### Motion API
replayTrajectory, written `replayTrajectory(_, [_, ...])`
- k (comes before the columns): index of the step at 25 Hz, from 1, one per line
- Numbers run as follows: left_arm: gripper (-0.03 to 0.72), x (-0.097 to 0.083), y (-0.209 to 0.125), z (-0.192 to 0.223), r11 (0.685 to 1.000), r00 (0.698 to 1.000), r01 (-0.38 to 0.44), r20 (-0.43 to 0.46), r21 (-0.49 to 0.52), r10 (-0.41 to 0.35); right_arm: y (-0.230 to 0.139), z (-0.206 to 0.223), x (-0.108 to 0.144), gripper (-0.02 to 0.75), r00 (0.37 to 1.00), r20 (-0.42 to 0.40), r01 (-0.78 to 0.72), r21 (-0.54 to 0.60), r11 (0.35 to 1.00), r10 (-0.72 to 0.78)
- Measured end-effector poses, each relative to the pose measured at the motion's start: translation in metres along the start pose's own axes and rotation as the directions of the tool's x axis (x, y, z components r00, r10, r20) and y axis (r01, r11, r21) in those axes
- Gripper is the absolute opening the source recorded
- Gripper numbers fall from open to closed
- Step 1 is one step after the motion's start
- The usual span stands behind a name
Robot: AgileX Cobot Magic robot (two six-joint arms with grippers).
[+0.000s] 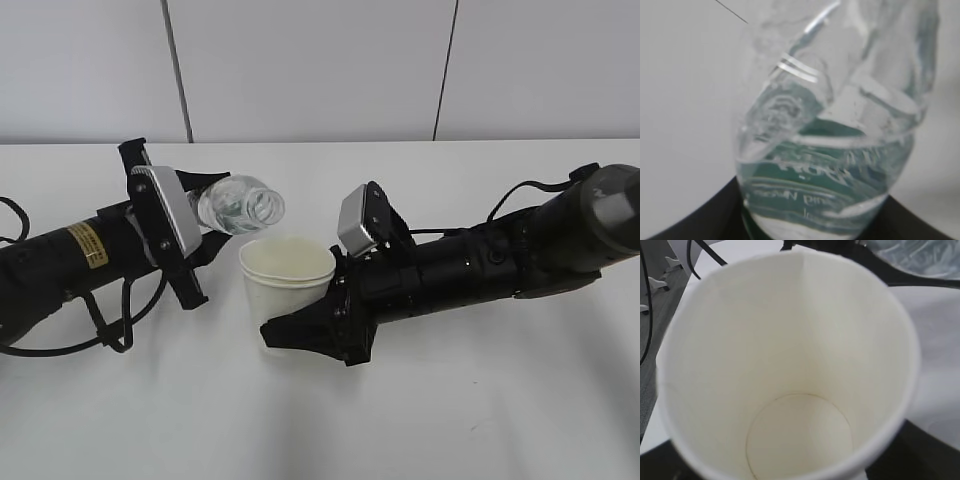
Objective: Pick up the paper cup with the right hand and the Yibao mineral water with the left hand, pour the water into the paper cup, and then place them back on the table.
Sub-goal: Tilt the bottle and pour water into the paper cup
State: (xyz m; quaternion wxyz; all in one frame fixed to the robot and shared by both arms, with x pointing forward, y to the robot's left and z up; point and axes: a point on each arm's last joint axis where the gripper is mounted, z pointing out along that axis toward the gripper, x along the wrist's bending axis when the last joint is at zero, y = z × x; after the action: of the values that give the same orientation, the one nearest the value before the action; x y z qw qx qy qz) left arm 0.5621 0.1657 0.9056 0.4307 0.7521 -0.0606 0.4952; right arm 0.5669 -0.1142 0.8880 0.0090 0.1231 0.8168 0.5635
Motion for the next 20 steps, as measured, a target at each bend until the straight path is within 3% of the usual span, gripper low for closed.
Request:
replayTrajectory(7, [0.350,0.000,0.000,0.000,0.994,0.994,-0.106,-0.001,0.002,0.106,-0.003,0.000,-0.003,0.521,1.000,0.029,-0.002,0.031,1.000,0.001])
replayTrajectory(20, [0.350,0.014,0.008,0.000,0.987,0.986,-0.159,-0.047,-0.010,0.158,-0.005,0.000,-0.003,0.521,0.997,0.030,0.063,0.060,0.996,-0.065])
